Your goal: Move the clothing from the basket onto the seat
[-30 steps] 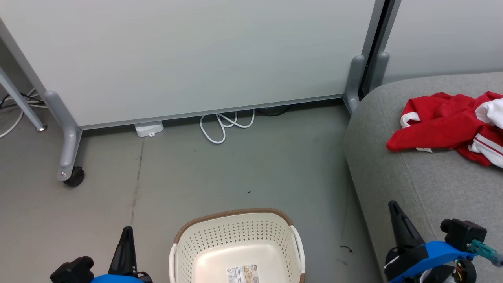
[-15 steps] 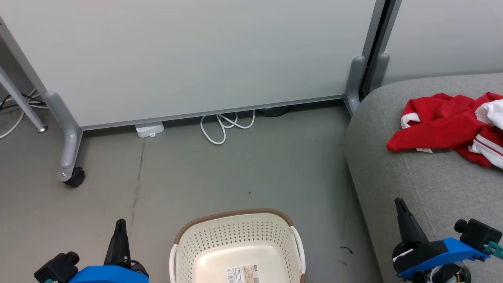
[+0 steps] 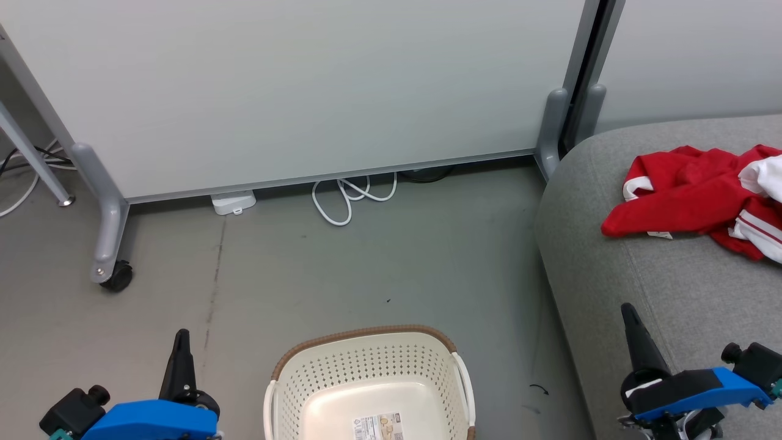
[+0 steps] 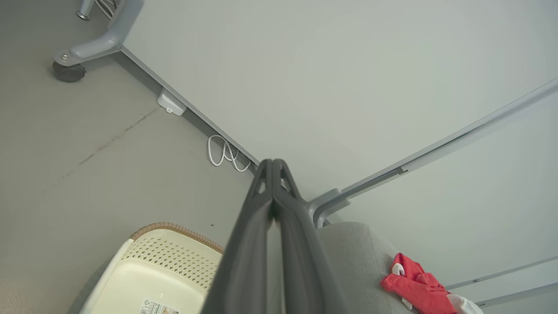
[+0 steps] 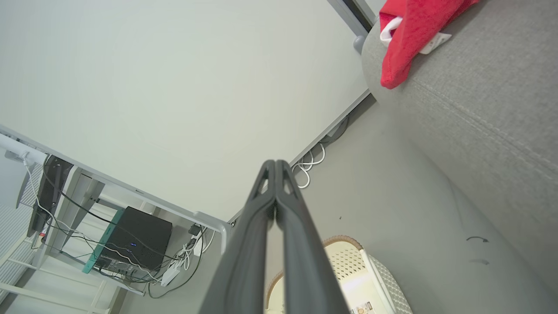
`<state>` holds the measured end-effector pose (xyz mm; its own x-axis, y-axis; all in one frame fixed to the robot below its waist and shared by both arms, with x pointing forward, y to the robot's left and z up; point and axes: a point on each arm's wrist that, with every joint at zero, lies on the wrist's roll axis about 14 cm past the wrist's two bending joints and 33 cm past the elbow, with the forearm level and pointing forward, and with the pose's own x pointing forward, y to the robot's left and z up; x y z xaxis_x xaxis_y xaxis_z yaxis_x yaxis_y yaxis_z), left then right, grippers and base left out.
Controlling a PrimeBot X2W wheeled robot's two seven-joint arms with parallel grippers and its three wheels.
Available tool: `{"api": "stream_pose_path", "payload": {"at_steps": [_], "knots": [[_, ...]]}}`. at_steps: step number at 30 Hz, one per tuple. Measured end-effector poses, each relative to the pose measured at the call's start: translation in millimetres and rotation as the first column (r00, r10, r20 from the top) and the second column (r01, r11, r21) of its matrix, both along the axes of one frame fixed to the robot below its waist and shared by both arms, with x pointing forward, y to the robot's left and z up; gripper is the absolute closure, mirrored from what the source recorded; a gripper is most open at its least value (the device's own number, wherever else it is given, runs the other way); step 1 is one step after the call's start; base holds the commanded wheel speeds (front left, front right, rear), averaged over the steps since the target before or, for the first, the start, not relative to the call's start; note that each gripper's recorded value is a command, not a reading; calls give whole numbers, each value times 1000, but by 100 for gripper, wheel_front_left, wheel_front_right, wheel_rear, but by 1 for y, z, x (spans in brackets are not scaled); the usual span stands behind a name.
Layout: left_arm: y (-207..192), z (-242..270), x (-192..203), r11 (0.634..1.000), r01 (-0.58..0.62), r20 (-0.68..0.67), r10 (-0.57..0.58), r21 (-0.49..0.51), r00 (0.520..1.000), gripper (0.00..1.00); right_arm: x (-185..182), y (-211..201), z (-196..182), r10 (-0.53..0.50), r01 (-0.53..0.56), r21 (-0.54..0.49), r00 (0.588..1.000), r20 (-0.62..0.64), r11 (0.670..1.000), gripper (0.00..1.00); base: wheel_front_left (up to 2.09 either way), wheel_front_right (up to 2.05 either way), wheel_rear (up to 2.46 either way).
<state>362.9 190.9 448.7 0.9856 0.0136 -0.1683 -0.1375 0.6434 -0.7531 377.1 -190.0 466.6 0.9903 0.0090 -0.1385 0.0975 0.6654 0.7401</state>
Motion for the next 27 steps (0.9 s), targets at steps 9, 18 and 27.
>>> {"api": "stream_pose_path", "payload": {"at_steps": [9,18,27], "knots": [[2,6,4,994,-22,11,23,-105,1000,100,1,-2,3,-19,18,110,1000,7,994,100,0,0,0],[3,12,8,980,-30,24,36,-198,999,100,2,-3,7,-34,30,208,999,16,978,100,0,0,0],[4,17,10,958,-37,34,48,-285,998,100,4,-4,13,-46,36,295,999,28,955,100,0,0,0]]}}
